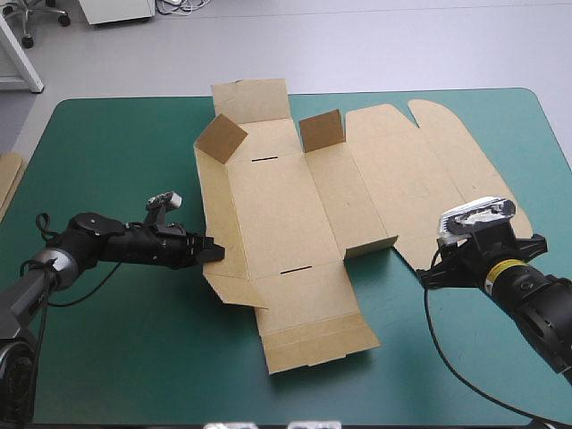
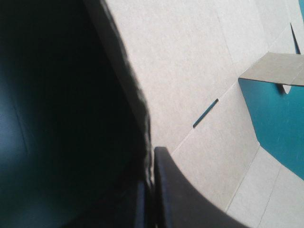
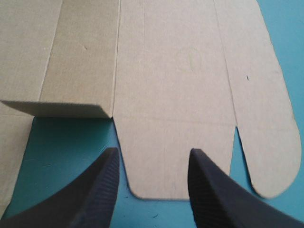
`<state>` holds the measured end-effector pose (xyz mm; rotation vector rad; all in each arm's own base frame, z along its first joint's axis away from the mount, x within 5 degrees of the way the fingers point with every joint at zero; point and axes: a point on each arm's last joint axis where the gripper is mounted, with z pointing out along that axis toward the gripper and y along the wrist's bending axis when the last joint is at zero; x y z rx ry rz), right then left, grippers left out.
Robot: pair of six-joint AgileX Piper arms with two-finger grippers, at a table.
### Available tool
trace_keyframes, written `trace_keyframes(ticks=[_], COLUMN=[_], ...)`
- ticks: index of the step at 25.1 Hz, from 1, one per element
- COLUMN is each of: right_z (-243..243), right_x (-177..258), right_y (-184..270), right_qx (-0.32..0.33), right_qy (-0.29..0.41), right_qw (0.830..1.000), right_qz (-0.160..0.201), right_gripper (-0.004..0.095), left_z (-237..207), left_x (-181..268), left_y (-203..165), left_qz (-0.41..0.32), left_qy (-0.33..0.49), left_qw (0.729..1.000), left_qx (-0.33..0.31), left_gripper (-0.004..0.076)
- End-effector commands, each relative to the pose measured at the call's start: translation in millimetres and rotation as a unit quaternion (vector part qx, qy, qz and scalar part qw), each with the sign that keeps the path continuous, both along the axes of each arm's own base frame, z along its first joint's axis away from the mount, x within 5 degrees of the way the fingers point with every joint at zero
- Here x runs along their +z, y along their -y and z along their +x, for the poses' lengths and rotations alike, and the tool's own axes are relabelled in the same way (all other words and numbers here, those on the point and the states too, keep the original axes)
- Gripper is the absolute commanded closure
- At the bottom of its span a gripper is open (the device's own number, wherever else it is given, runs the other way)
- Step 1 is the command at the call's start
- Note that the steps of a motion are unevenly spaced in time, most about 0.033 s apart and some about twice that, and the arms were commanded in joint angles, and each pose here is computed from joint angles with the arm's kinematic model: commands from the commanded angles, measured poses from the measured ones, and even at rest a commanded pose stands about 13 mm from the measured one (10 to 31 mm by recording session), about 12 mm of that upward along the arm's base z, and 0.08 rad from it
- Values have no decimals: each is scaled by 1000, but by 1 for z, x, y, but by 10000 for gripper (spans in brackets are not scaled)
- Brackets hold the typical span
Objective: Fold the box
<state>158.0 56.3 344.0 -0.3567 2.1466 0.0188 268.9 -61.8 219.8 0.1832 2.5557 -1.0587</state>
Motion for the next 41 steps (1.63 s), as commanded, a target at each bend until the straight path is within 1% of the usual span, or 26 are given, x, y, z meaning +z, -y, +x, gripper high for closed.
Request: trace_keyframes(ticks=[1, 2, 3, 4, 5, 6, 8, 9, 10, 11, 12, 13, 14, 16, 18, 20, 24, 27, 30, 32, 37, 41], right_z=[3, 3, 3, 3, 4, 4, 4, 5, 5, 5, 5, 5, 5, 5, 5, 5, 5, 5, 5, 5, 6, 6], right_x=[17, 17, 17, 17, 17, 18, 19, 20, 20, 21, 21, 21, 21, 21, 21, 21, 21, 23, 27, 29, 33, 33], right_y=[-2, -2, -2, -2, -2, -2, -3, -3, -3, -4, -4, -4, -4, -4, -4, -4, -4, -4, -5, -5, -5, -5], right_qx=[15, 15, 16, 16, 17, 17, 20, 22, 23, 24, 24, 24, 24, 24, 24, 24, 24, 21, 18, 19, 21, 21], right_qy=[52, 53, 55, 55, 58, 58, 68, 72, 75, 77, 77, 77, 77, 77, 77, 77, 78, 82, 88, 93, 103, 103], right_qw=[999, 998, 998, 998, 998, 998, 997, 997, 997, 997, 997, 997, 997, 997, 997, 997, 997, 996, 996, 995, 994, 994], right_qz=[5, 6, 6, 6, 7, 5, 4, 5, 5, 6, 6, 6, 6, 6, 6, 6, 8, 16, 30, 34, 38, 38], right_gripper=[514, 517, 518, 518, 518, 518, 519, 518, 518, 518, 518, 518, 518, 518, 518, 518, 518, 518, 518, 518, 518, 518], left_z=[1, 2, 4, 5, 6, 6, 4, 2, 0, -2, -5, -6, -8, -11, -14, -16, -13, -9, -7, -6, -5, 1], left_x=[47, 54, 70, 76, 94, 100, 131, 137, 146, 150, 155, 158, 165, 171, 178, 184, 194, 199, 207, 215, 231, 235], left_y=[3, 2, -1, -2, -7, -10, -21, -22, -20, -18, -12, -8, 0, 10, 21, 28, 34, 36, 36, 40, 54, 66], left_qz=[25, 31, 56, 69, 106, 127, 198, 211, 241, 257, 293, 310, 334, 347, 366, 406, 461, 488, 521, 537, 557, 592], left_qy=[27, 30, 47, 57, 80, 90, 126, 134, 143, 143, 148, 153, 168, 190, 222, 247, 276, 291, 311, 340, 411, 451], left_qw=[995, 994, 992, 991, 987, 984, 970, 966, 956, 951, 936, 928, 913, 899, 875, 841, 797, 770, 733, 706, 647, 579], left_qx=[-89, -96, -98, -96, -88, -83, -58, -63, -82, -98, -127, -141, -162, -187, -227, -256, -278, -291, -307, -313, -320, -333], left_gripper=[734, 734, 734, 734, 734, 734, 734, 734, 734, 734, 734, 734, 734, 734, 734, 734, 734, 733, 733, 733, 732, 724])
